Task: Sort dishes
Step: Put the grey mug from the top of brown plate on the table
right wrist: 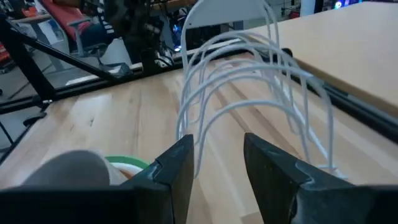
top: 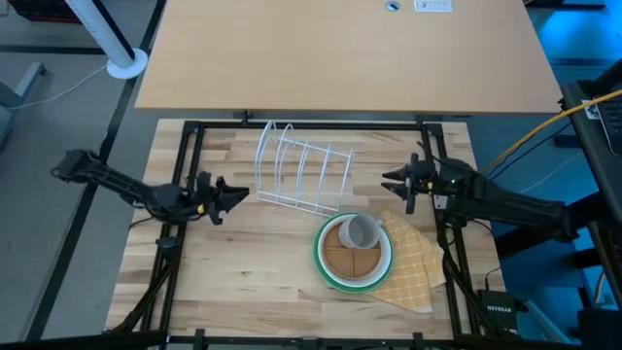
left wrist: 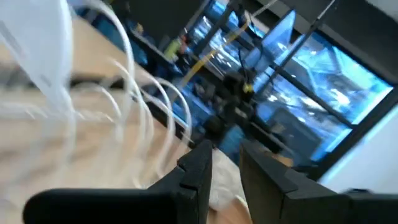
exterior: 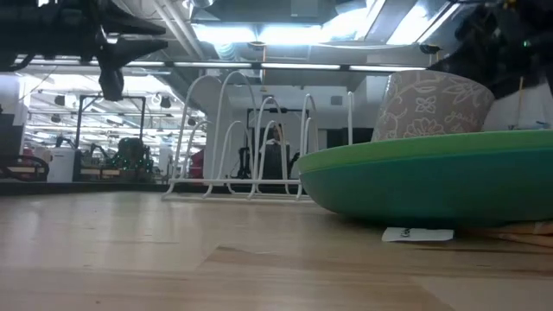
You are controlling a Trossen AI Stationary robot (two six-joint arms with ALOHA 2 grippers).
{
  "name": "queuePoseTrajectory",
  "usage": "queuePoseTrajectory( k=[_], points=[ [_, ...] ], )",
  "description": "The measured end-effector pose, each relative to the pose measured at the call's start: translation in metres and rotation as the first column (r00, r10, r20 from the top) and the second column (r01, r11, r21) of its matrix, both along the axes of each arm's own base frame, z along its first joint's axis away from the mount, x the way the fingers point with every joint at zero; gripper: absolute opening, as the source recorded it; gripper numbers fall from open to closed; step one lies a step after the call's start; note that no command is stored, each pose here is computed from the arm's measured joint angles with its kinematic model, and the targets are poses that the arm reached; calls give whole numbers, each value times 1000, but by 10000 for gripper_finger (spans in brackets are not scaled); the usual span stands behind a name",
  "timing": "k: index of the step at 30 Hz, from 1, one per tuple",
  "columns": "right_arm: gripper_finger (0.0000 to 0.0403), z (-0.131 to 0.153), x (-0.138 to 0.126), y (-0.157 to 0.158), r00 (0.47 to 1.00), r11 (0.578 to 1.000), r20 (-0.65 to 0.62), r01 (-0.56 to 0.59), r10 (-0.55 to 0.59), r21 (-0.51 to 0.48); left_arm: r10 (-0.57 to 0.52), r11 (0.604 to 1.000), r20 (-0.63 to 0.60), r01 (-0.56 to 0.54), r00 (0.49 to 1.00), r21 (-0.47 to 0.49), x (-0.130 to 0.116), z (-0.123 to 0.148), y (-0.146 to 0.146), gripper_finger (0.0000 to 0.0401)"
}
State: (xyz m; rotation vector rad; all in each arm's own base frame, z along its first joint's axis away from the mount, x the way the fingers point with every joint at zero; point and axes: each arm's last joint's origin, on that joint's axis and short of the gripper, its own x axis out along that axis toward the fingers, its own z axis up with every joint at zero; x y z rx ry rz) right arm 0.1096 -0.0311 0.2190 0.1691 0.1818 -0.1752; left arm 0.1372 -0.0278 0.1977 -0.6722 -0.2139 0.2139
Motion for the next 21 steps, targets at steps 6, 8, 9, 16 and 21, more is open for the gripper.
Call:
queuePoseTrajectory(
  k=[6,8,9,16,21],
  points=[
    [145,15,-2,1,1000,1000,26,0,1,-15,-53,997,-58,56,997,49,34,24,-13,72],
    [145,15,-2,1,1000,1000,27,0,1,-15,-31,981,-106,50,994,185,53,36,-19,72],
    [145,15,-2,1,1000,1000,25,0,1,-14,-15,962,-131,50,991,268,63,42,-22,72],
    [145,15,-2,1,1000,1000,24,0,1,-14,94,667,-227,108,969,737,132,72,-45,72],
    [145,14,-2,1,1000,1000,19,-1,1,-13,124,663,-252,109,960,741,169,84,-47,72]
  ],
)
